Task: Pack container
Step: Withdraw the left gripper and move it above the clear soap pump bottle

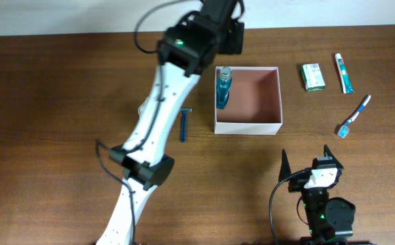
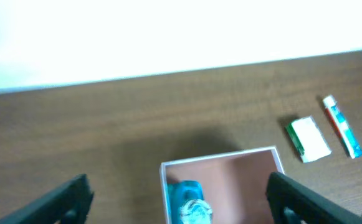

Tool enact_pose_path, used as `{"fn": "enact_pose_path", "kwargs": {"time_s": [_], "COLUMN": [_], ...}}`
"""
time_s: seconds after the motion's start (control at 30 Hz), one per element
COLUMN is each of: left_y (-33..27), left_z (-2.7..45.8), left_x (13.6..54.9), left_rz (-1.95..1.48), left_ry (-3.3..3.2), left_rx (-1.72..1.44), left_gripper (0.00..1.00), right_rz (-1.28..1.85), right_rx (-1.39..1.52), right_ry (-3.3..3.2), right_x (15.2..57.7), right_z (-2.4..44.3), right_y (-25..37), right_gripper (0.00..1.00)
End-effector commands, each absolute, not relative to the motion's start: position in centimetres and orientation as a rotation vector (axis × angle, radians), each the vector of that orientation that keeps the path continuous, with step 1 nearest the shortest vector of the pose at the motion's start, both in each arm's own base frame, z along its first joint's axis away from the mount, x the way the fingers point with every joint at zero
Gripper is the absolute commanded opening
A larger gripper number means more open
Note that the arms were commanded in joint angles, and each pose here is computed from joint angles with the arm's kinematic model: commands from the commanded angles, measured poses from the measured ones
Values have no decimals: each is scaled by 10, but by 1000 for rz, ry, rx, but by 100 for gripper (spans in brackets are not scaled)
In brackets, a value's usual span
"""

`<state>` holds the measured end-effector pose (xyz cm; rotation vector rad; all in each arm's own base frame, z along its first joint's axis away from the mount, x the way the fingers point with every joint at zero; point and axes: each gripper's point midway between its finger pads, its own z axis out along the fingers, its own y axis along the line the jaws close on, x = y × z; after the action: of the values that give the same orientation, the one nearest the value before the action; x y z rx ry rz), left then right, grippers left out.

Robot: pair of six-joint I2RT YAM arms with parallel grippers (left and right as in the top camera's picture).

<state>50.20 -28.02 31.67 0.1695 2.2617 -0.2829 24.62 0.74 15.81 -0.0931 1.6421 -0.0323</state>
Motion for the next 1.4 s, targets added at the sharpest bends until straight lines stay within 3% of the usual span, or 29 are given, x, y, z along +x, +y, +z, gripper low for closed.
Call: {"fn": "enact_pose_path", "kwargs": {"time_s": [0.0,0.17,0.37,0.53,0.83,1.17,1.37], "left_y": [-233,-166,-83,-50,-20,-27,-52], "left_z": [378,393,377,387,389,319,286], "left_x": [491,475,454,452,431,397,387], "left_rz": [-232,-150,-20,-51,6,-49,-82], "left_ry": [2154,2201,2341,2328,2381,2691,2818], "left_rx": [156,63,-88,-136,-159,-146,51], "left_gripper": [95,96,96,99,99,99,99], "right_rz": [-28,-28,-28,-28,-28,-28,-28], "right_rx": [-96,-96,-96,-96,-96,-96,-96], "right_ry": [1646,1646,1646,1646,1646,1646,1646], "right_x": [246,246,246,246,246,246,246], "right_z": [156,156,156,156,156,156,156], "right_y": [9,9,9,9,9,9,9], "right_gripper": [99,99,99,99,99,99,99]}}
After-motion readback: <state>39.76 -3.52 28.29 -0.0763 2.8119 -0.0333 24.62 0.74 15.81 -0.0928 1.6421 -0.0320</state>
